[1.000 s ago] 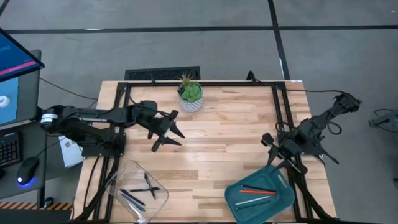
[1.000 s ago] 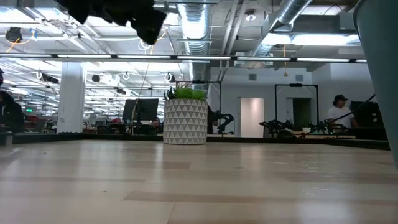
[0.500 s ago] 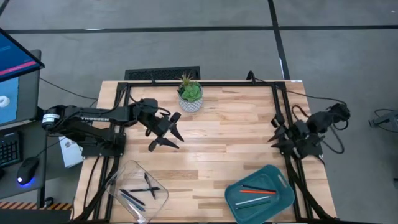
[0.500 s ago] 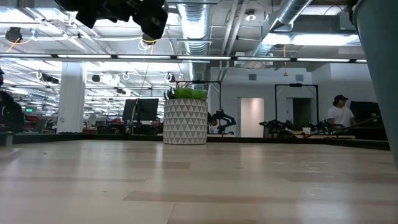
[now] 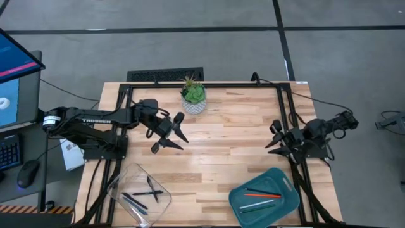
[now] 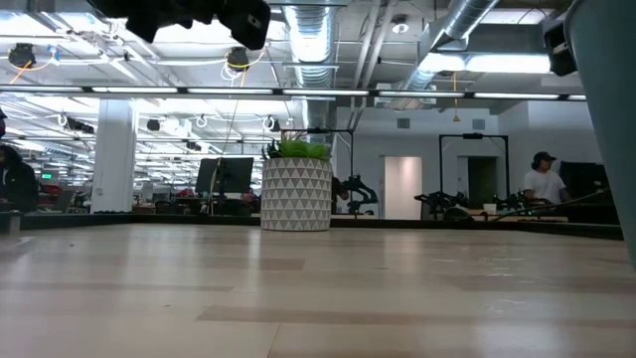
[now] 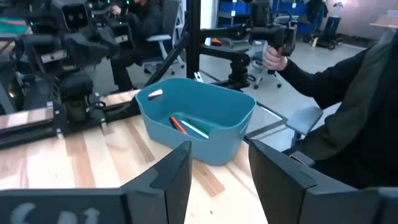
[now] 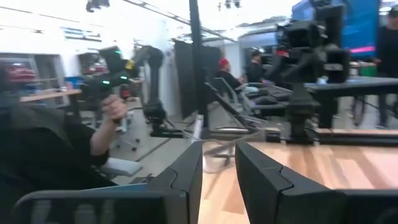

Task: Sort pens & pencils
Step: Return to Home Position

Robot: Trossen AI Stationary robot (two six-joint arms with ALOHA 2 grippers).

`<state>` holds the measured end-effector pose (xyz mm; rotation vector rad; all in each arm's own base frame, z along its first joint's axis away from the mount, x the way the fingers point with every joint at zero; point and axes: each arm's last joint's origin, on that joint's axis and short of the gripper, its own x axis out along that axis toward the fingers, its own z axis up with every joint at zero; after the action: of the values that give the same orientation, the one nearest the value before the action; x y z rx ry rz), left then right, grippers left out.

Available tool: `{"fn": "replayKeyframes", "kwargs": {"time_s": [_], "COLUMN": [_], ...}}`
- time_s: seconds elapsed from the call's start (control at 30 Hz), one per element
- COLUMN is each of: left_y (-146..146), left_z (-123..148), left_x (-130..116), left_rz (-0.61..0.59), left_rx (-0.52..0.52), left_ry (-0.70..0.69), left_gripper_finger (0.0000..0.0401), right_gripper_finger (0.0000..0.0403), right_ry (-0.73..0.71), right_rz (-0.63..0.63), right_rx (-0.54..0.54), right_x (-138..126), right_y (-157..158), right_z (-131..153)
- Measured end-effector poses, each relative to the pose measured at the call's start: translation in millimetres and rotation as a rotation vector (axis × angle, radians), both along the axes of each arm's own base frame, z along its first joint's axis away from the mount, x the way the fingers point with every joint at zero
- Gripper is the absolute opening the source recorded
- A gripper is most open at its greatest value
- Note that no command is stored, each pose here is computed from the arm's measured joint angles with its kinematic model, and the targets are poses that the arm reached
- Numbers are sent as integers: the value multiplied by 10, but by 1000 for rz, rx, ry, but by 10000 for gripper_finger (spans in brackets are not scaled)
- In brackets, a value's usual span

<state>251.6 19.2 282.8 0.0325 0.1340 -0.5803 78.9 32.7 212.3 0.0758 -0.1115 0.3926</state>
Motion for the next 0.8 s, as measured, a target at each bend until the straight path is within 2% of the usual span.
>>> {"fn": "replayKeyframes", "kwargs": {"time_s": [0.1,0.3,0.5,0.63,0.8], "left_y": [0,20,183,269,344], "left_z": [-33,-66,-249,-385,-508], "left_x": [-6,-10,-85,-187,-297], "left_rz": [2,34,95,76,65], "left_rx": [-5,11,-35,-91,-112], "left_ry": [37,41,-15,-63,-97], "left_gripper_finger": [149,149,149,149,149], "right_gripper_finger": [118,118,118,118,118], "right_ry": [-8,1,20,22,26], "right_rz": [31,2,-17,3,-11], "right_rx": [-4,-7,13,11,18], "right_x": [-4,8,17,15,19], "right_y": [0,-29,-49,-45,-57], "right_z": [3,-6,-16,-18,-20]}}
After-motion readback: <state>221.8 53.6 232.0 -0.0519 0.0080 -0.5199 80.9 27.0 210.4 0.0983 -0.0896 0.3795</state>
